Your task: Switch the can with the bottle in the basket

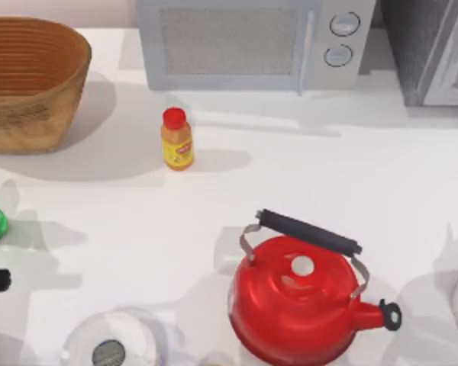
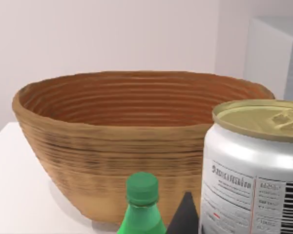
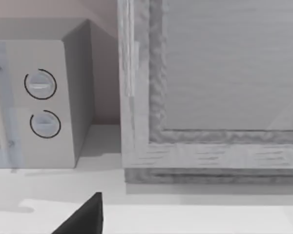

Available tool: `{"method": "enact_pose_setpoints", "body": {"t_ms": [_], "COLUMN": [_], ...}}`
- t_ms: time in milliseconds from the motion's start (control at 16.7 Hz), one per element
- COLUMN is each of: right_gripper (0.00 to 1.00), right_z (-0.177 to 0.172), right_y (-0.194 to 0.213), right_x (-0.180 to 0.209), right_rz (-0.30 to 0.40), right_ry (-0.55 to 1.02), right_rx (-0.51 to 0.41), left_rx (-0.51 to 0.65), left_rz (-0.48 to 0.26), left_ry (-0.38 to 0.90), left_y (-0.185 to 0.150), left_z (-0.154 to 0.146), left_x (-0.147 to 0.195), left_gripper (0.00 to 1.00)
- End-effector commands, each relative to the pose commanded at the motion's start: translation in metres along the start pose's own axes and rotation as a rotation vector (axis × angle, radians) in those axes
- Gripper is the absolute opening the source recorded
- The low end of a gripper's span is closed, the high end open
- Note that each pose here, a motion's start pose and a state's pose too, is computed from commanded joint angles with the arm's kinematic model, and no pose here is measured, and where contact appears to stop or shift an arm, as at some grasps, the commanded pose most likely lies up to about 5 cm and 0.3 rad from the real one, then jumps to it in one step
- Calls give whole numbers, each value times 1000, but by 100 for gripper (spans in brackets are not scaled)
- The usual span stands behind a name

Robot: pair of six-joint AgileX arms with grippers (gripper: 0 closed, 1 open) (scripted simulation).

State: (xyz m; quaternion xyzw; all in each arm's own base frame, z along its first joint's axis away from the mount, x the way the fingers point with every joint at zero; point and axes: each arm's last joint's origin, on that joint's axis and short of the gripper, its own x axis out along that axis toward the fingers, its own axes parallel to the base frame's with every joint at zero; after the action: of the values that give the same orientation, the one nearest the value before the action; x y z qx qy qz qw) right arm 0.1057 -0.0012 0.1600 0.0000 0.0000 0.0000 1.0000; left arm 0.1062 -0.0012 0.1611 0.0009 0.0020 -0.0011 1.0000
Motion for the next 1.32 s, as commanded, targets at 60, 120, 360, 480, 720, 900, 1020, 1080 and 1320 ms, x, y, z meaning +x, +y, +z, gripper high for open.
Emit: {"method": "enact_pose_setpoints", "body": {"t_ms": [60, 120, 360, 480, 720, 900, 1020, 1080, 1320], "right_gripper": [100, 100, 100, 100, 100, 100, 100, 100, 100], "right_z": [0, 0, 0, 0, 0, 0, 0, 0, 0], "right_y": [0, 0, 0, 0, 0, 0, 0, 0, 0], "right_x": [0, 0, 0, 0, 0, 0, 0, 0, 0], "right_rz": [0, 0, 0, 0, 0, 0, 0, 0, 0], "right_ry": [0, 0, 0, 0, 0, 0, 0, 0, 0], "right_rx": [0, 0, 0, 0, 0, 0, 0, 0, 0], "left_rx": [0, 0, -1, -1, 0, 1, 2, 2, 3], "left_rz": [-10, -26, -161, -264, -520, -734, -878, -950, -1216], "left_ry": [-4, -10, -35, -45, -54, -54, -51, -49, -37], "left_y": [0, -1, -8, -15, -35, -58, -76, -86, -126], "left_z": [3, 7, 36, 52, 81, 87, 80, 74, 25], "left_x": [1, 1, 13, 25, 68, 112, 144, 160, 215], "left_gripper": [0, 0, 0, 0, 0, 0, 0, 0, 0]}}
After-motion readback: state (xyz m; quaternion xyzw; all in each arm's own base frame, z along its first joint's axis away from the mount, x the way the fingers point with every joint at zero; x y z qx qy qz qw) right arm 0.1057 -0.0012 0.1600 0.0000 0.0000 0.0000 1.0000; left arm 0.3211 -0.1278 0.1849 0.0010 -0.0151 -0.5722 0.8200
